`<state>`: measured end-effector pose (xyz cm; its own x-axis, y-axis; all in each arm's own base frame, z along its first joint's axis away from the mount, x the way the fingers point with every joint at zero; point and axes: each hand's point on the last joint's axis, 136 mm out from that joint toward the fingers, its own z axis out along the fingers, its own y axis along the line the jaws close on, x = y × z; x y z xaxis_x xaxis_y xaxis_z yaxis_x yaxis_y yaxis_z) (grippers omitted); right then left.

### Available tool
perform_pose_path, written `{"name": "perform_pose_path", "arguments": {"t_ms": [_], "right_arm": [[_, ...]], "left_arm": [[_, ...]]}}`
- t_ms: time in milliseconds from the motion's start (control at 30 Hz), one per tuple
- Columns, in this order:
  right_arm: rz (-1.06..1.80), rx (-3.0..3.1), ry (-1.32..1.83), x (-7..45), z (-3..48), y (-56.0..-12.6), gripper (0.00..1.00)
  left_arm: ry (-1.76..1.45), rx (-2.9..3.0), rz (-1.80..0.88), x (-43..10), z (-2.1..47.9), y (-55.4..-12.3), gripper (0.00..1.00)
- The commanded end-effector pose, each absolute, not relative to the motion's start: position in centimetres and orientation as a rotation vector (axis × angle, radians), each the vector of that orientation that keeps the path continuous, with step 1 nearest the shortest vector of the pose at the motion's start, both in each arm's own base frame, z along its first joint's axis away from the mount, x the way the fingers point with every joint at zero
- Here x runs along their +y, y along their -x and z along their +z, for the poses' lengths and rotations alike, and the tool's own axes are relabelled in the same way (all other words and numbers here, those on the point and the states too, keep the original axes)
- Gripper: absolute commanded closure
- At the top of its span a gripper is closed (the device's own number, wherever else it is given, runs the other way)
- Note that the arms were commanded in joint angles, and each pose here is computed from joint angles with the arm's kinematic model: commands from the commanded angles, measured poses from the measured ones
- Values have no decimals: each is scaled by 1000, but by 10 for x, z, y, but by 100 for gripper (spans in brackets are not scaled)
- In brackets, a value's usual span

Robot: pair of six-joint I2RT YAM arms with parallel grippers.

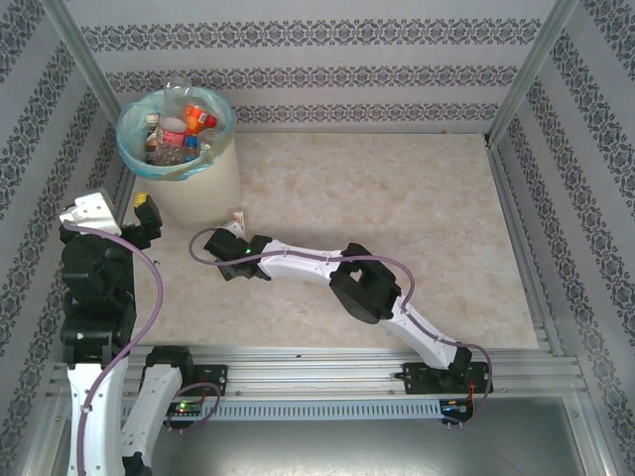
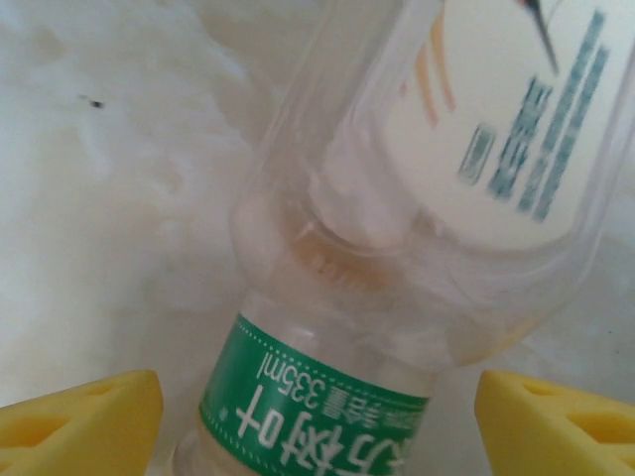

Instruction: Put the plastic bottles in the bin

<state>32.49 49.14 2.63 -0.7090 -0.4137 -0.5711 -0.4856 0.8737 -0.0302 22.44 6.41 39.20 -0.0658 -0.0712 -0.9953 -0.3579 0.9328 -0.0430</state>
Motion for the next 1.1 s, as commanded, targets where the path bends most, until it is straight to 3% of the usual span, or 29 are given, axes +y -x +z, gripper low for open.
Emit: {"name": "perform_pose_path", "arguments": {"t_ms": [0, 300, 467, 600, 767, 933, 1067], "right_arm": [[233, 2465, 579, 489, 42, -328, 21], [326, 2420, 551, 476, 69, -326, 61], [406, 2409, 527, 453, 88, -312, 75], [506, 2368, 510, 423, 112, -292, 79], [560, 2222, 489, 376, 161, -276, 79], [650, 1978, 497, 350, 235, -272, 78], [697, 1801, 520, 342, 294, -270, 77]], "left_arm": [[322, 1579, 224, 60, 405, -221, 0], [310, 1583, 194, 56, 403, -224, 0], [253, 1583, 127, 43, 408, -230, 0], [95, 1589, -83, 4, 418, -241, 0], [-59, 1554, -538, -59, 439, -256, 0], [-144, 1445, -932, -100, 465, -264, 0], [-197, 1442, -1089, -121, 466, -270, 0]]}}
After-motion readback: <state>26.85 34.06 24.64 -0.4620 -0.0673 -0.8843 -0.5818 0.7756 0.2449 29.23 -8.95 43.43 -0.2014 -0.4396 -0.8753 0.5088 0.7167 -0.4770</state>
